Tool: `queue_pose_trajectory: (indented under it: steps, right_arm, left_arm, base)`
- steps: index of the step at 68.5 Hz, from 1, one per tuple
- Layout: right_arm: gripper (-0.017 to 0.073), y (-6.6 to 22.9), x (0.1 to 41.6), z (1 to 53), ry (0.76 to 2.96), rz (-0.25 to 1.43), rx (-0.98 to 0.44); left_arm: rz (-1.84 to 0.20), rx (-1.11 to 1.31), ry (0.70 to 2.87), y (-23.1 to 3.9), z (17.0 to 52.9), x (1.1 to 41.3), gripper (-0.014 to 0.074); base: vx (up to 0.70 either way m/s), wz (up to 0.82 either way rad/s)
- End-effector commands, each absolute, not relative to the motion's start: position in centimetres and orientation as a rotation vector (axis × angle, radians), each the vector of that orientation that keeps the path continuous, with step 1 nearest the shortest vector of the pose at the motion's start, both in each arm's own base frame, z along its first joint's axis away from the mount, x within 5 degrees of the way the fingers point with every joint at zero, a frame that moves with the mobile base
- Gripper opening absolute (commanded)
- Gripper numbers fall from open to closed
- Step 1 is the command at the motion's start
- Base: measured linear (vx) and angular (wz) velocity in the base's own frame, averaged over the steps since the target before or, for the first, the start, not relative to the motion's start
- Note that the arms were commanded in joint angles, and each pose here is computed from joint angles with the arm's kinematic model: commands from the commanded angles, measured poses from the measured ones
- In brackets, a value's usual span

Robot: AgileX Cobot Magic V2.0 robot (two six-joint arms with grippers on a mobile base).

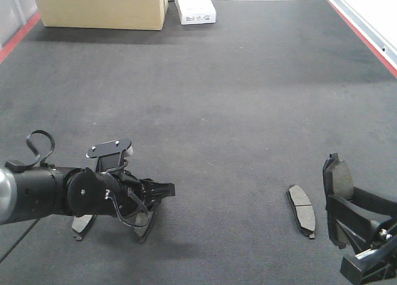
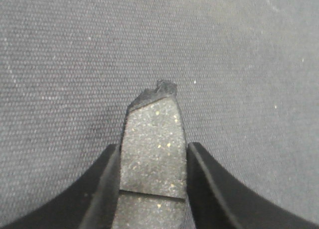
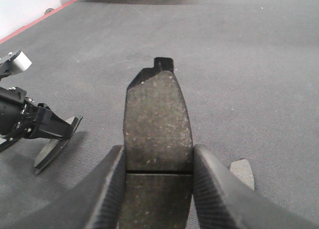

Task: Move and align brake pads A on conveyor
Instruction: 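Lower the left gripper's brake pad onto the belt beside the nearest pad, then open the left gripper, release the pad, and lift the arm away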

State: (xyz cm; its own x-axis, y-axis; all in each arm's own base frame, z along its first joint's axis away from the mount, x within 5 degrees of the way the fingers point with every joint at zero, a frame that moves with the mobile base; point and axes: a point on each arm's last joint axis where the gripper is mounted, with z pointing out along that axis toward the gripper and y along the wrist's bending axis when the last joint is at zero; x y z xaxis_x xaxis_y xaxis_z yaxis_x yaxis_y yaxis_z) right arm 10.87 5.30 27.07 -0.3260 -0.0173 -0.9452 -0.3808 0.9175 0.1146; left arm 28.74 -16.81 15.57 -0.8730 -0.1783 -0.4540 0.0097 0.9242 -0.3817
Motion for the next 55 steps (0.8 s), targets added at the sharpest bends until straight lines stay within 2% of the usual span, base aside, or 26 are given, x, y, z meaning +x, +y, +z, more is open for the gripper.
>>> queue_pose_trajectory:
  steps: [1, 21, 30, 37, 43, 52, 55]
  right_arm:
    - [0.0122, 5.6, 11.0, 28.9, 1.761, 0.410, -0.311]
    - [0.0122, 5.6, 11.0, 28.9, 1.761, 0.410, -0.311]
    - [0.0122, 5.6, 11.0, 28.9, 1.761, 0.410, -0.311]
    - [0.0122, 5.6, 11.0, 28.9, 1.761, 0.410, -0.311]
    - [0.0122, 5.6, 11.0, 28.9, 1.761, 0.410, -0.311]
    - [0.0122, 5.6, 11.0, 28.9, 1.761, 0.410, -0.311]
    - [0.0122, 5.6, 11.0, 28.9, 1.761, 0.410, -0.311]
  left_arm:
    - [-0.577, -0.146, 2.438, -17.2, 18.1, 29.6, 0.0190]
    - [-0.578, -0.144, 2.438, -17.2, 18.2, 29.6, 0.0421]
    - [-0.579, -0.138, 2.466, -17.2, 18.3, 29.3, 0.0458]
    - [-0.574, -0.065, 2.440, -17.1, 19.4, 29.0, 0.0444]
    - [-0.569, 0.046, 2.370, -17.1, 21.5, 28.4, 0.0391]
    - [-0.592, 0.144, 2.277, -16.9, 24.8, 26.9, 0.0250]
    - [-0.606, 0.160, 2.245, -16.7, 25.9, 26.2, 0.0176]
  base:
    - [0.00, 0.00]
    - [0.00, 0.00]
    - [0.00, 0.00]
    - [0.00, 0.00]
    - [0.00, 0.00]
    - [0.00, 0.00]
    - [0.00, 0.00]
